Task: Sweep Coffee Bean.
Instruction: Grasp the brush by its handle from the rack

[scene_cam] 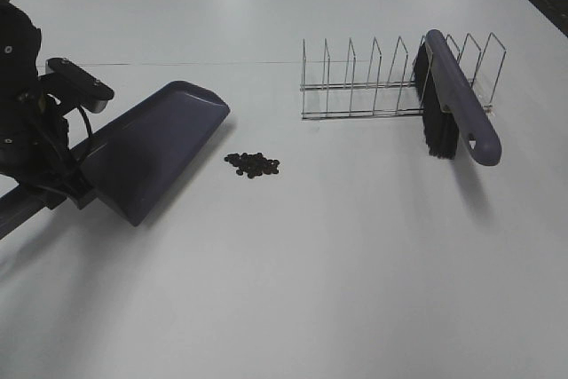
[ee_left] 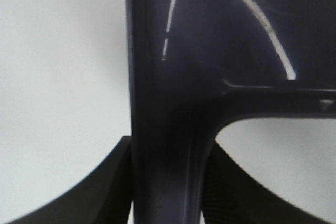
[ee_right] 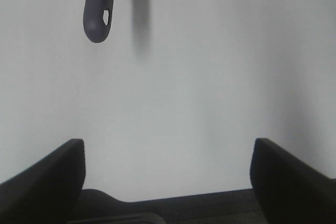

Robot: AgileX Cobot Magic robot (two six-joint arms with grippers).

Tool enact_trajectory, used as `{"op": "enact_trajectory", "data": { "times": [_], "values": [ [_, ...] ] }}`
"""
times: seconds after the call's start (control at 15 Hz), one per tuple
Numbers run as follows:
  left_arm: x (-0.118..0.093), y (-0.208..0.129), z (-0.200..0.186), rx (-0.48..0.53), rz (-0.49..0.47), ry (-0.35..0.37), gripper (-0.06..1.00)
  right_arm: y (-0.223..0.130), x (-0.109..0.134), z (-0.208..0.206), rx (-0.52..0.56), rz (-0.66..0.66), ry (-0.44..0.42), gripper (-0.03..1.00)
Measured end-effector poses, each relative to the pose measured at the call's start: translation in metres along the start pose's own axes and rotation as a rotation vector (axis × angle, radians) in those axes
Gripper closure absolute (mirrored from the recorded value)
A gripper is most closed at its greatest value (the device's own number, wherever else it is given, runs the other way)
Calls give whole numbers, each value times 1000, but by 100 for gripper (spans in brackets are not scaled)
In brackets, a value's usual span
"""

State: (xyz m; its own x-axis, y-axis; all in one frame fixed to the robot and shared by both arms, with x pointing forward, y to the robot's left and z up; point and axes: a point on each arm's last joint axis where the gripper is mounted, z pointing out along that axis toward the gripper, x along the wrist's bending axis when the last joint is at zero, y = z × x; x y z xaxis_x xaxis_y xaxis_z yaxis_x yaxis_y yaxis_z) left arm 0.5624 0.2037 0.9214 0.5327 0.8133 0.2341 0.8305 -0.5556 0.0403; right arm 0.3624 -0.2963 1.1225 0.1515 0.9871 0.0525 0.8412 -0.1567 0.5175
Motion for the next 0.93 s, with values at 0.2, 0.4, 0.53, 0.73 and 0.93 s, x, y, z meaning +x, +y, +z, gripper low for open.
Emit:
{"op": "enact_trajectory", "data": {
  "times": [0.2,0.4,0.53,0.73,0.93],
  "values": [
    [0,0,0,2,-2,-2,61,38,10,18,71,-30,-14,22],
    [-1,0,0,2,-6,-6,61,71,19,36,117,-58,-12,22],
    [-1,0,0,2,-8,-8,61,104,28,52,133,-80,-6,22],
    [-1,0,0,2,-9,-10,61,141,39,80,158,-103,-8,22],
    [-1,0,0,2,-10,-14,61,167,47,120,213,-135,-13,22]
  ]
}}
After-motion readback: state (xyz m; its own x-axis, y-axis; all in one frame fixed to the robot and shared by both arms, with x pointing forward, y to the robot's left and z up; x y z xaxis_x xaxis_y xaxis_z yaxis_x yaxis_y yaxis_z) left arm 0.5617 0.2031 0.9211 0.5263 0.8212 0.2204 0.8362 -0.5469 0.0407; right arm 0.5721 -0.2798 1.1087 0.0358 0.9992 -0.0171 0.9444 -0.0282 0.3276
